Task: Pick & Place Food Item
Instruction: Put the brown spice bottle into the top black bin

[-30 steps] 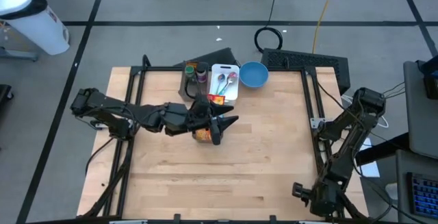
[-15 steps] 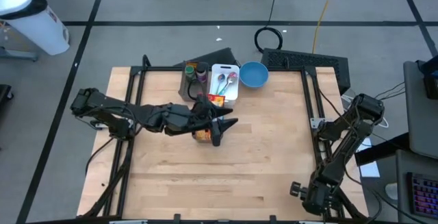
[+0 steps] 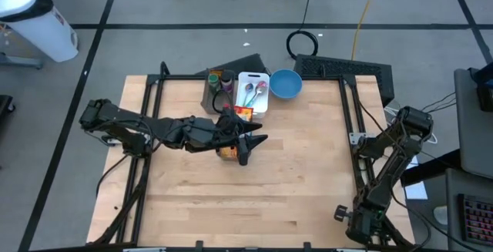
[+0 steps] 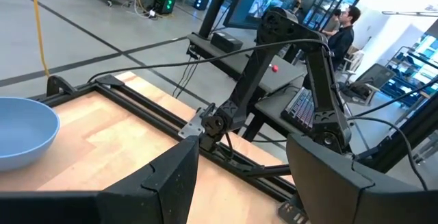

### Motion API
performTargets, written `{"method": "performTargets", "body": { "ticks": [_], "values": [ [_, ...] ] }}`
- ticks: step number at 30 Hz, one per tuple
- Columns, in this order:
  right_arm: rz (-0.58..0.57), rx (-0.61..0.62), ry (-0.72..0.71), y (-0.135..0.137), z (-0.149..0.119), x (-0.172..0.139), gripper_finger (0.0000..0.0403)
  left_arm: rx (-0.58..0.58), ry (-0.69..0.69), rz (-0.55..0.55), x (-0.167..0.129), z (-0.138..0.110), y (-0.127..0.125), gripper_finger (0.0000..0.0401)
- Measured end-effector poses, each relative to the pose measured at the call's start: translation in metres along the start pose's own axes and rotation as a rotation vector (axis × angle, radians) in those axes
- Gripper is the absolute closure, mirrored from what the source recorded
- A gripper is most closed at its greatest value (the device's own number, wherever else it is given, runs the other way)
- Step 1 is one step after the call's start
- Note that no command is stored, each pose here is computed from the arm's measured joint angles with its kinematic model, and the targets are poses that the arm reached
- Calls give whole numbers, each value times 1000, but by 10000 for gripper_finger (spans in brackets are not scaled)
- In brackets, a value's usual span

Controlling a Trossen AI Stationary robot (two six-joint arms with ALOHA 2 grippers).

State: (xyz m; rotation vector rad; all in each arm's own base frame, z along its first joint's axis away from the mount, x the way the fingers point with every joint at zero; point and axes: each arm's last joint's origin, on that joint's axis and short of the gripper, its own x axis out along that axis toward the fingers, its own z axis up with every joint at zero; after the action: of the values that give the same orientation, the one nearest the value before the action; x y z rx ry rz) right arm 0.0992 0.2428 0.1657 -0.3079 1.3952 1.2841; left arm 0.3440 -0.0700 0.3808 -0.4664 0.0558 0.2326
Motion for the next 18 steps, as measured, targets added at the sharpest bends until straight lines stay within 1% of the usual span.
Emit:
{"method": "performTargets", "body": {
  "ticks": [7, 13, 18],
  "values": [
    [-51, 20, 62, 0, -7, 1, 381, 2, -1, 1, 0, 0, 0, 171],
    [-204, -1, 128, -5, -14, 0, 387, 2, -1, 1, 0, 0, 0, 171],
    [-343, 46, 206, -16, -22, -2, 387, 2, -1, 1, 0, 0, 0, 171]
  ]
}}
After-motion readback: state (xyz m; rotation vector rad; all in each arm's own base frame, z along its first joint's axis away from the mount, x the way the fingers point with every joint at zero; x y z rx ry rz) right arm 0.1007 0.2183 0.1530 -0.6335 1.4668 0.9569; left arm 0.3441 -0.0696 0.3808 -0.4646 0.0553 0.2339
